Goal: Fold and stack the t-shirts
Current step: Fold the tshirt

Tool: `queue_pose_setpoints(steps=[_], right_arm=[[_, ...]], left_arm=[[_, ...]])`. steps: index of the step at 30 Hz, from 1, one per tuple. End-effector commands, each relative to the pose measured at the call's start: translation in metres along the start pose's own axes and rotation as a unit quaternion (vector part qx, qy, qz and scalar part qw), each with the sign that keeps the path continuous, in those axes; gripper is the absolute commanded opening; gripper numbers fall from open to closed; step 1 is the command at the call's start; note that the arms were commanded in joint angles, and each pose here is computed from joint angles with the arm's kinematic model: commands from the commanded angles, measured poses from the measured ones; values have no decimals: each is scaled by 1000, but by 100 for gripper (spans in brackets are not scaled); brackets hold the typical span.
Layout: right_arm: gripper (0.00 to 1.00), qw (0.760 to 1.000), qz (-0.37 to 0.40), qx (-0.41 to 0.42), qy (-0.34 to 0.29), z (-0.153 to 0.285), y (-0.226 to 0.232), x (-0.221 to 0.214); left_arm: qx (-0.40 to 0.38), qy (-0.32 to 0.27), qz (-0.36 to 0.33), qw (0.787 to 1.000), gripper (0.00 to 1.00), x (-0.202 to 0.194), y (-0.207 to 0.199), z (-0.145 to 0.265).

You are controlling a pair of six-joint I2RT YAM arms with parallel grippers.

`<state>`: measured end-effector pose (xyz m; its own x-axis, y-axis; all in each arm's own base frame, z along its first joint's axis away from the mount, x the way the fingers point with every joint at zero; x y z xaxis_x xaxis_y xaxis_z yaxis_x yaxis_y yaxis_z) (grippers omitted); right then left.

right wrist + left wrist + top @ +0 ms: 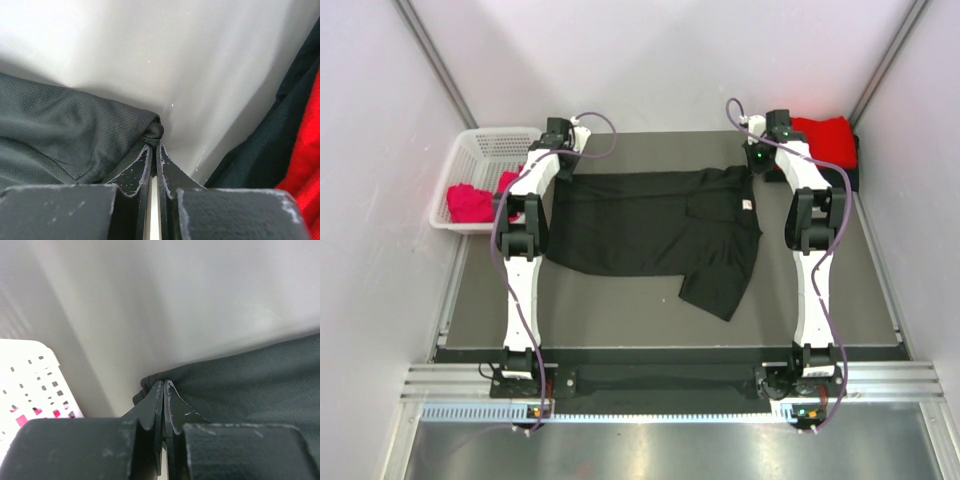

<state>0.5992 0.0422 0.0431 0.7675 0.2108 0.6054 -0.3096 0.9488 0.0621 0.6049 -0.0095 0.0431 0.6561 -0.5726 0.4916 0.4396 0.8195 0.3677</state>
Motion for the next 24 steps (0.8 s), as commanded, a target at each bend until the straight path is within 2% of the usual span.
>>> queue_pose_setpoints(steps=[1, 9, 12, 13, 16, 18, 19, 21, 22, 24], right_arm=[[1, 1000, 8, -20, -19, -13, -3, 9], [3, 999, 12, -34, -19, -18, -5, 10], [16, 999, 15, -39, -25, -8, -5, 17], [30, 999, 17, -41, -29, -1, -5, 21], [39, 997, 32, -34, -55, 36, 2, 42], [43, 994, 45, -33, -95, 72, 9, 61], [46, 991, 54, -34, -113, 87, 11, 68], [49, 983, 89, -43, -158, 123, 17, 79], [51, 980, 99, -43, -169, 133, 20, 80], [51, 977, 128, -25, -171, 153, 32, 69]], left_arm=[[26, 32, -2, 999, 2, -23, 10, -21], [50, -3, 4, 999, 4, -1, 25, -17], [53, -40, 17, 998, 6, 23, 33, -5], [43, -61, 23, 997, 8, 35, 32, 1], [53, -135, 45, 988, 17, 86, 44, 50], [65, -186, 51, 979, 19, 117, 54, 97], [81, -218, 56, 971, 20, 133, 65, 134], [69, -229, 59, 969, 21, 129, 57, 146], [77, -245, 53, 965, 23, 133, 62, 177], [52, -215, 37, 975, 23, 105, 43, 174]])
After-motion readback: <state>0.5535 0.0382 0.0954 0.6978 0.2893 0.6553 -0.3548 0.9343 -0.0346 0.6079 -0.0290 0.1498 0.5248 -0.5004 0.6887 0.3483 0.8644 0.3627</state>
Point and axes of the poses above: each gripper's point midway between its finger pads, its own z axis back along the fingers, its own y axis along the line the jaws close on, x = y × z, the point moved 1 cm from there along z, back along the fingers, and after that the axes turned 8 degrees about -z, right-handed, at the moved point
